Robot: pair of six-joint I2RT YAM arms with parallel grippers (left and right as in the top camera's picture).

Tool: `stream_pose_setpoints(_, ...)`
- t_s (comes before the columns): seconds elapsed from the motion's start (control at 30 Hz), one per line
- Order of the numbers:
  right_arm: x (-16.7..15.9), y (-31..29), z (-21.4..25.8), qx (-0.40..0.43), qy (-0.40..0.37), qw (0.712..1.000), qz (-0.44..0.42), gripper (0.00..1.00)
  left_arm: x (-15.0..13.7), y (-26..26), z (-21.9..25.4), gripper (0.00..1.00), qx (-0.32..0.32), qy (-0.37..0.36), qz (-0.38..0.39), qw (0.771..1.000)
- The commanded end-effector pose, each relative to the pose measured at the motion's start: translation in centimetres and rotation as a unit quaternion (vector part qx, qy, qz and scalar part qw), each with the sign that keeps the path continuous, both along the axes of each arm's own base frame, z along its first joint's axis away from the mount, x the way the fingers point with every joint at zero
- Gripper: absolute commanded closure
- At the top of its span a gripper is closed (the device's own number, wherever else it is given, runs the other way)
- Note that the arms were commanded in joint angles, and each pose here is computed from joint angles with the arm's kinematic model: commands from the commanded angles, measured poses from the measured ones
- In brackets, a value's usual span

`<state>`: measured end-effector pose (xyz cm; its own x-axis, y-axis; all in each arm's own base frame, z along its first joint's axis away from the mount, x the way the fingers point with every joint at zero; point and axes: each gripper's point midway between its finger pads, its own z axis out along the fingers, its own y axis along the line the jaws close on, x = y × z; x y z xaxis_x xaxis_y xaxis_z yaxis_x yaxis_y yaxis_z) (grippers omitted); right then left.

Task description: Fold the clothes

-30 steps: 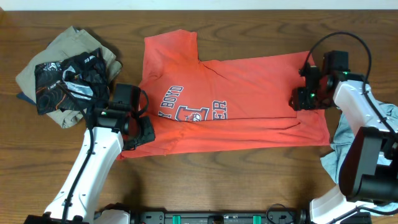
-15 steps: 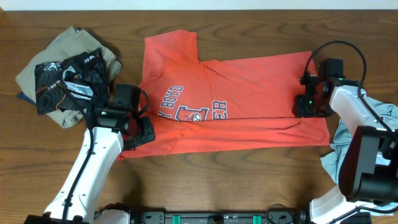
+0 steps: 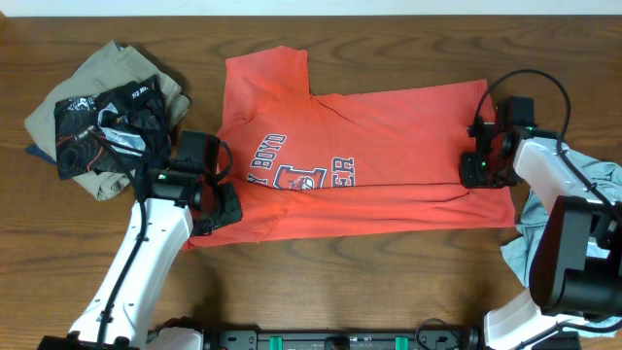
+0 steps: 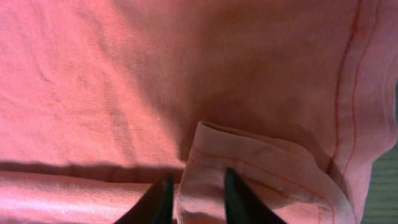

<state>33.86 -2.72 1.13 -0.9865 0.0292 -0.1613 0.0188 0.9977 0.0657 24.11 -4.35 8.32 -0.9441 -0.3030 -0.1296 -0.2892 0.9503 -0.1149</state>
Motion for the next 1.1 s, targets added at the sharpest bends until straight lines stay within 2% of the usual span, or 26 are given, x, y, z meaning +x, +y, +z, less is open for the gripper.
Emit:
stream_pose_setpoints(0.0,-0.3,0.1,-0.5,0.0,0.007,1.0,-0.002,0.83,0.3,-0.2,0.6,0.57,-0.002,-0.007,-0.005,1.0)
stream_pose_setpoints(0.1,-0.3,0.1,-0.5,0.0,0.007,1.0,-0.003,0.99,0.2,-0.2,0.6,0.57,-0.002,-0.006,-0.005,1.0)
stream_pose_setpoints(0.37,-0.3,-0.3,-0.5,-0.009,0.009,1.0,-0.026,0.98,0.2,-0.1,0.6,0.57,-0.002,-0.005,-0.005,1.0)
stream_pose_setpoints(0.4,-0.3,-0.2,-0.5,-0.005,0.008,1.0,-0.026,0.88,0.2,-0.1,0.6,0.57,-0.002,-0.005,-0.005,1.0)
stream_pose_setpoints(0.43,-0.1,0.1,-0.4,0.004,0.005,1.0,-0.024,0.67,0.2,-0.1,0.6,0.57,-0.002,-0.005,-0.005,1.0)
stream_pose_setpoints(0.47,0.2,0.6,-0.4,0.017,-0.003,1.0,-0.022,0.6,0.2,-0.1,0.6,0.57,-0.002,-0.005,-0.005,1.0)
stream_pose_setpoints(0.5,0.5,0.7,-0.3,0.02,-0.008,1.0,-0.021,0.59,0.2,-0.1,0.6,0.57,-0.002,-0.005,-0.005,1.0)
stream_pose_setpoints(0.83,0.7,0.5,-0.9,0.018,-0.021,0.999,-0.032,0.77,0.2,-0.1,0.6,0.57,-0.002,-0.005,-0.005,1.0)
stream_pose_setpoints(1.07,0.5,0.0,-1.3,0.004,-0.018,0.999,-0.037,0.75,0.2,-0.1,0.6,0.57,-0.002,-0.005,-0.005,1.0)
